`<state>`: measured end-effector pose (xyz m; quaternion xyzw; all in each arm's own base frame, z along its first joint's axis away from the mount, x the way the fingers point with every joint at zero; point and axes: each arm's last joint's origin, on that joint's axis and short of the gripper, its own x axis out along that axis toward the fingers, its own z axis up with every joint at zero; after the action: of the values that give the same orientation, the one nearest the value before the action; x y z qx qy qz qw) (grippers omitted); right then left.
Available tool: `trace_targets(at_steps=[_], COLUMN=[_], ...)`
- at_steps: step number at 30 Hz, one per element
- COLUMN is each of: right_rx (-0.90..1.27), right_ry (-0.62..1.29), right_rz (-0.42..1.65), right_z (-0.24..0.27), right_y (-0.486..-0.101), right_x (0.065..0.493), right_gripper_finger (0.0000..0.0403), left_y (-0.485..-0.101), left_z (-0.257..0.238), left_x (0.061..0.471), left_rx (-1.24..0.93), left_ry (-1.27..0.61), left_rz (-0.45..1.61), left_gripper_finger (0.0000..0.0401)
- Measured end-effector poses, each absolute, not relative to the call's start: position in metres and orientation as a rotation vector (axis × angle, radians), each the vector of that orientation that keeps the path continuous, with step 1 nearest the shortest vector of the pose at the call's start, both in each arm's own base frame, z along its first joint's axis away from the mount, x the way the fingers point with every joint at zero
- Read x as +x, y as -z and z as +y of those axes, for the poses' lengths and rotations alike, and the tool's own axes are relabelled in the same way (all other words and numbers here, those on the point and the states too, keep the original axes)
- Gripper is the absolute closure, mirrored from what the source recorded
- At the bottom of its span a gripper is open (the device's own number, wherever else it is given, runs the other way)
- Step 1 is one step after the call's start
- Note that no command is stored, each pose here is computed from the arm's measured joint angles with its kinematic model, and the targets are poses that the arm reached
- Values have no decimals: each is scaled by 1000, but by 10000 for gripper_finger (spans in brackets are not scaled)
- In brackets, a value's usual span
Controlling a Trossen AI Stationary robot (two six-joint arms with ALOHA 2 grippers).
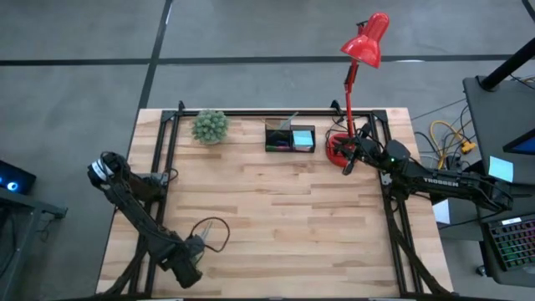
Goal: Pick and place office supplies into organizer
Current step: Put the green scissors into the desk organizer
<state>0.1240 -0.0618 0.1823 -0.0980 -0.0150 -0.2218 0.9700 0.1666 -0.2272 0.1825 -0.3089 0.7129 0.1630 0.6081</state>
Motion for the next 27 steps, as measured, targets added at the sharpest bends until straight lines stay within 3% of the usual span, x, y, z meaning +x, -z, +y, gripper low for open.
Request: trace_targets(at_steps=[14, 22, 27], right_rx=[-172, -172, -172], right_ry=[448, 448, 448], right_rz=[-37, -37, -37], right_z=[-62, -62, -62], right_y=[-182, -182, -182], right_x=[124, 124, 124], right_gripper_finger=[335, 335, 335], left_y=[-186, -179, -180], left_z=[-229, -221, -225], left_x=[167, 158, 161], left_rx=[-255, -228, -252], left_ry=[162, 56, 98], left_rz=[1655, 1723, 1690], left_gripper_finger=[271, 271, 271])
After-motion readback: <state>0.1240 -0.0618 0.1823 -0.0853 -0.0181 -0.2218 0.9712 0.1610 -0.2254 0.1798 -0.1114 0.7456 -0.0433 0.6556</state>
